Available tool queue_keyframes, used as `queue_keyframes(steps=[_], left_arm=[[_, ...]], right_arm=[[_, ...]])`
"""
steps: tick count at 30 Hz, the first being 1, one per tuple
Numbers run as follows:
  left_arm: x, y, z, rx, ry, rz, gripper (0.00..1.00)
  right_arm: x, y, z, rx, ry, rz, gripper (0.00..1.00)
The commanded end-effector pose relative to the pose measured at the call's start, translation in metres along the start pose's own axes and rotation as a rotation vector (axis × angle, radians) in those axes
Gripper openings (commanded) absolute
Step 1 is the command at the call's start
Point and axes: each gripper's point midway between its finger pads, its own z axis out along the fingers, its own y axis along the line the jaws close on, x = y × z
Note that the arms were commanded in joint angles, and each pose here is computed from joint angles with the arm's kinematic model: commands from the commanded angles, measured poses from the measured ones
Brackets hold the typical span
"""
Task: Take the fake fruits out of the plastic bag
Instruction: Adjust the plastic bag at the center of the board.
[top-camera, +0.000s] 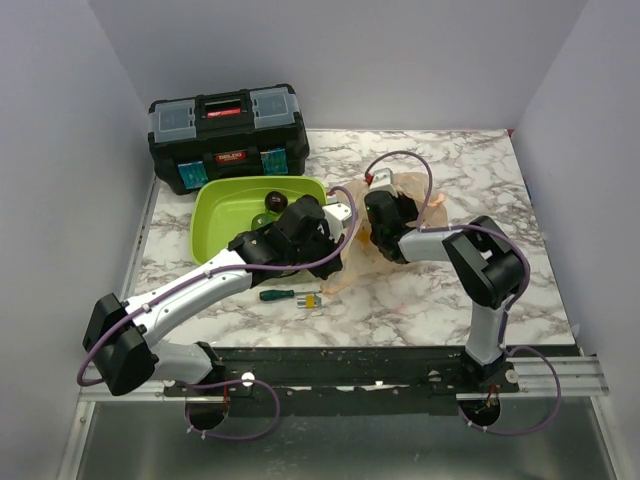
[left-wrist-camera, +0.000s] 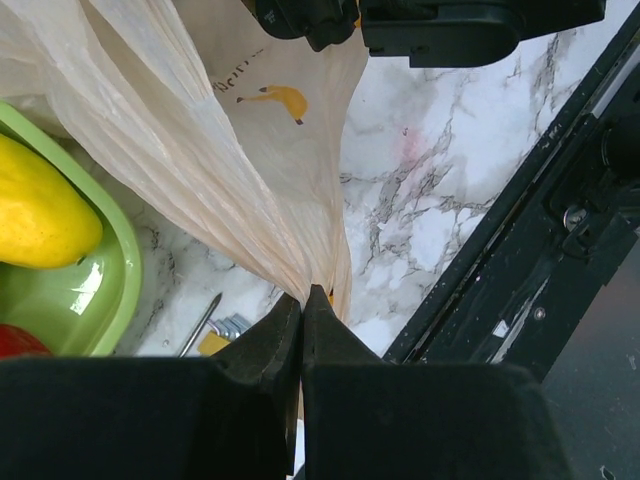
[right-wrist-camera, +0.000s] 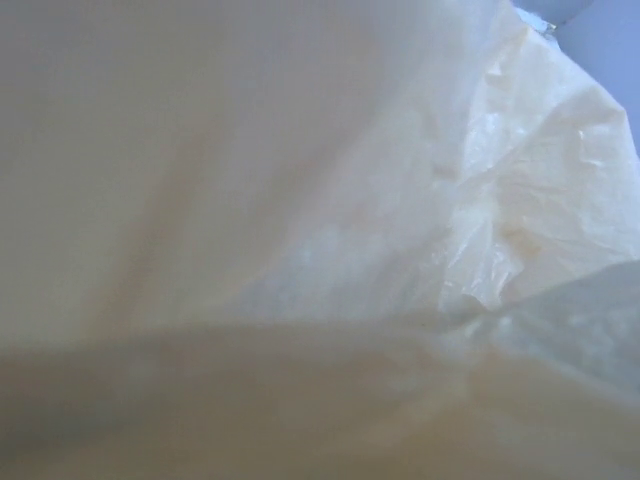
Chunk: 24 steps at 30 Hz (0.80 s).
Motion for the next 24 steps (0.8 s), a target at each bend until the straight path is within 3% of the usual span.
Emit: queue_keyframes(steps=[1, 6, 13, 19, 24], left_arm=[[-0.006, -0.006, -0.006, 0.032, -0.033, 0.011, 0.0], [-0.007, -0.004, -0.009, 0.019, -0.041, 0.016, 0.0], [-0.008, -0.008, -0.011, 0.036, -0.044, 0.014, 0.0], [-0.01, -0.015, -0.014, 0.069, -0.061, 0.02, 0.0], [-0.013, -0.022, -0.017, 0.106, -0.077, 0.022, 0.0]], right_arm=[[-0.021, -0.022, 0.009, 0.068, -0.035, 0.066, 0.79], [-0.029, -0.056, -0.001, 0.124, -0.041, 0.133, 0.82], [-0.02, -0.102, -0.032, 0.129, -0.02, 0.369, 0.85], [-0.009, -0.094, -0.057, -0.013, -0.007, 0.442, 0.82], [-0.016, -0.052, -0.072, -0.267, -0.027, 0.36, 0.79]])
